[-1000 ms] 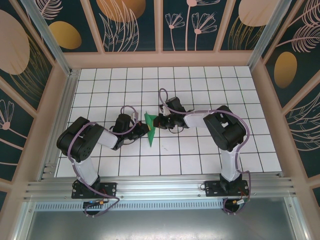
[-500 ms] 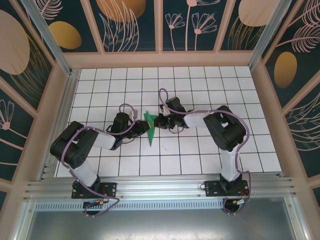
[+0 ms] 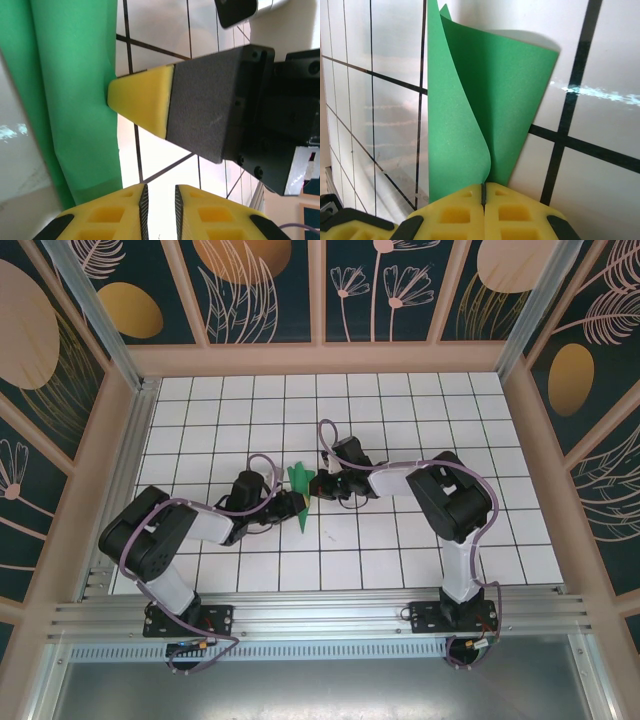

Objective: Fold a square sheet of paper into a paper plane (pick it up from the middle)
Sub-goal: Fold the wing for the fifth time at the center of the table.

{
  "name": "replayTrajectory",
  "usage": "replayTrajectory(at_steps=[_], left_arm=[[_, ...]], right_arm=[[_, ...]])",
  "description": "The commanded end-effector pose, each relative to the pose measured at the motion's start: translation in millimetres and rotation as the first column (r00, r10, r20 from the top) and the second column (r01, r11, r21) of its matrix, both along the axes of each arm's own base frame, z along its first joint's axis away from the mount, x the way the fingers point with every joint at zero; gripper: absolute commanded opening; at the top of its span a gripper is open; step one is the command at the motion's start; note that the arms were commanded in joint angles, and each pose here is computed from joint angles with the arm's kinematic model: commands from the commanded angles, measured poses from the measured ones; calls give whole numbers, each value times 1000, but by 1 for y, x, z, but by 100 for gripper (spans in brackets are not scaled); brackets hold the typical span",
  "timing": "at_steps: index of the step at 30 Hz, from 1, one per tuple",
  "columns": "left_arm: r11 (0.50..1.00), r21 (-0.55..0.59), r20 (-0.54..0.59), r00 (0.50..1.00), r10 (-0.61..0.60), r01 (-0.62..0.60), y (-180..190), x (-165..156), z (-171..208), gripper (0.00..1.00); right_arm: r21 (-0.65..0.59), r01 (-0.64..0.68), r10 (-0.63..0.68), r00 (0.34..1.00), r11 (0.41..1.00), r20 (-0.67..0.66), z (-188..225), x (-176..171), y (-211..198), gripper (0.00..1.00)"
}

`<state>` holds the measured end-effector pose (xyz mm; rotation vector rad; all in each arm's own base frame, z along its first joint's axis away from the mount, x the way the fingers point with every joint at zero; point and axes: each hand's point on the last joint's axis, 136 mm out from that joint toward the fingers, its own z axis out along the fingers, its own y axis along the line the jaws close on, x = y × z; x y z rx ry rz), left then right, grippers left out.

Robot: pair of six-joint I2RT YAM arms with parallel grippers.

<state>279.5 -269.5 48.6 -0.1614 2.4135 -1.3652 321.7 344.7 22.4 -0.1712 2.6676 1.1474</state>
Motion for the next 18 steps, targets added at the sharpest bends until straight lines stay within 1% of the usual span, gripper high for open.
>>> replayTrajectory(at_steps=[1, 6, 12, 13, 14, 18], left_arm=[[999, 14, -10, 999, -34, 35, -1, -7, -6, 25], [998, 22, -33, 998, -50, 50, -2, -10, -14, 26], [998, 18, -26, 998, -64, 64, -5, -10, -11, 27], [997, 28, -49, 997, -65, 66, -4, -12, -19, 28], [997, 26, -51, 996, -69, 70, -5, -12, -20, 28], [997, 13, -51, 996, -79, 79, -7, -14, -17, 30]], right_arm=[[-10, 24, -24, 999, 1000, 33, 6, 4, -6, 0], [-26, 35, -34, 999, 999, 37, 4, 7, -8, 0], [-43, 48, -47, 998, 998, 37, 1, 10, -10, 0], [-47, 50, -49, 998, 998, 37, 1, 10, -11, 0], [-49, 52, -50, 998, 997, 37, 0, 11, -11, 0], [-70, 63, -61, 998, 996, 31, -4, 12, -14, 0]])
